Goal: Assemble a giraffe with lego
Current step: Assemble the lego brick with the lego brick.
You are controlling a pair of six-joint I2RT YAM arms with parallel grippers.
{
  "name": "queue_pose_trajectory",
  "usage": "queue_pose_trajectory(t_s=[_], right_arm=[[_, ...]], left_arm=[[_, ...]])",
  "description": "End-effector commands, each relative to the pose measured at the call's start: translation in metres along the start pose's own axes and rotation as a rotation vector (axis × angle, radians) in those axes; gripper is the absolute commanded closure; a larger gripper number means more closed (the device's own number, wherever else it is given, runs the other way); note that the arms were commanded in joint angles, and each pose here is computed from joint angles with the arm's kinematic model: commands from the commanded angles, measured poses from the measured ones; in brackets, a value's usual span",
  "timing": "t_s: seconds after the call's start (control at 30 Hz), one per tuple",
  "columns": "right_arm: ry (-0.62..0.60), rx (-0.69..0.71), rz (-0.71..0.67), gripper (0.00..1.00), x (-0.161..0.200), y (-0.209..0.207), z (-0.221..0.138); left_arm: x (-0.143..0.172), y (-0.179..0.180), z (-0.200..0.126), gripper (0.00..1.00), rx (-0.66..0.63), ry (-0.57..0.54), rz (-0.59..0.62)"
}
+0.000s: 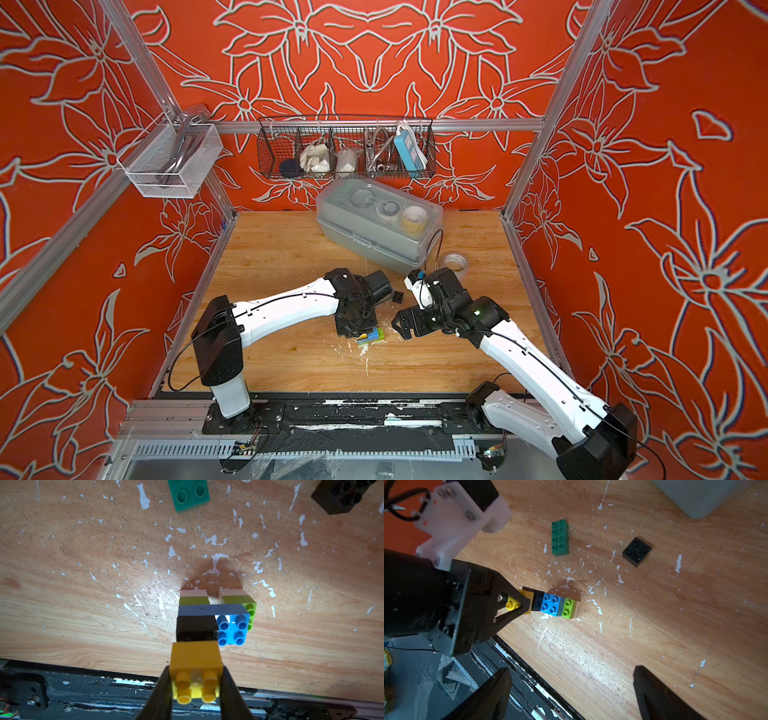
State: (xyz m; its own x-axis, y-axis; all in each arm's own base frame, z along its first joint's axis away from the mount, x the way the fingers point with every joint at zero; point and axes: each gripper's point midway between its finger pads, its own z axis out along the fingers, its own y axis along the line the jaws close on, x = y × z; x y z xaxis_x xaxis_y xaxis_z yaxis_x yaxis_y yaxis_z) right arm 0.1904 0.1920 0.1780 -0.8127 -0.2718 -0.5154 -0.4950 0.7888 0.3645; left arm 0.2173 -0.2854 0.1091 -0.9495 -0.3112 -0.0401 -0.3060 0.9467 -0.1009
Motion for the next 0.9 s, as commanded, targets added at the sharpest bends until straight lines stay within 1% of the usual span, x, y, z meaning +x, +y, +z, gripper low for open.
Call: queue_pose_trajectory(t_s=[0.0,0.2,0.6,0.87], right_arm=[[-0.012,-0.003,-0.003,0.04,-0.002,0.000,-0.003],[-0.012,-0.003,-0.002,0.04,-0.002,0.000,-0.003],[-0.018,0.001,0.001,0.04,-0.003,-0.001,-0.004],[-0.016,0.000,0.002,0.04,-0.003,-0.001,-0.003]], left_arm=[[-0.002,0.016,0.007,0.92,-0.044,-0.001,-0.032],[-0.008,0.016,-0.002,0.93,-0.021,-0.027,-0.034],[-0.012,0.010,-0.019,0.93,0.016,-0.040,-0.003],[-0.016,0.010,-0.014,0.93,0.000,-0.032,-0.005]])
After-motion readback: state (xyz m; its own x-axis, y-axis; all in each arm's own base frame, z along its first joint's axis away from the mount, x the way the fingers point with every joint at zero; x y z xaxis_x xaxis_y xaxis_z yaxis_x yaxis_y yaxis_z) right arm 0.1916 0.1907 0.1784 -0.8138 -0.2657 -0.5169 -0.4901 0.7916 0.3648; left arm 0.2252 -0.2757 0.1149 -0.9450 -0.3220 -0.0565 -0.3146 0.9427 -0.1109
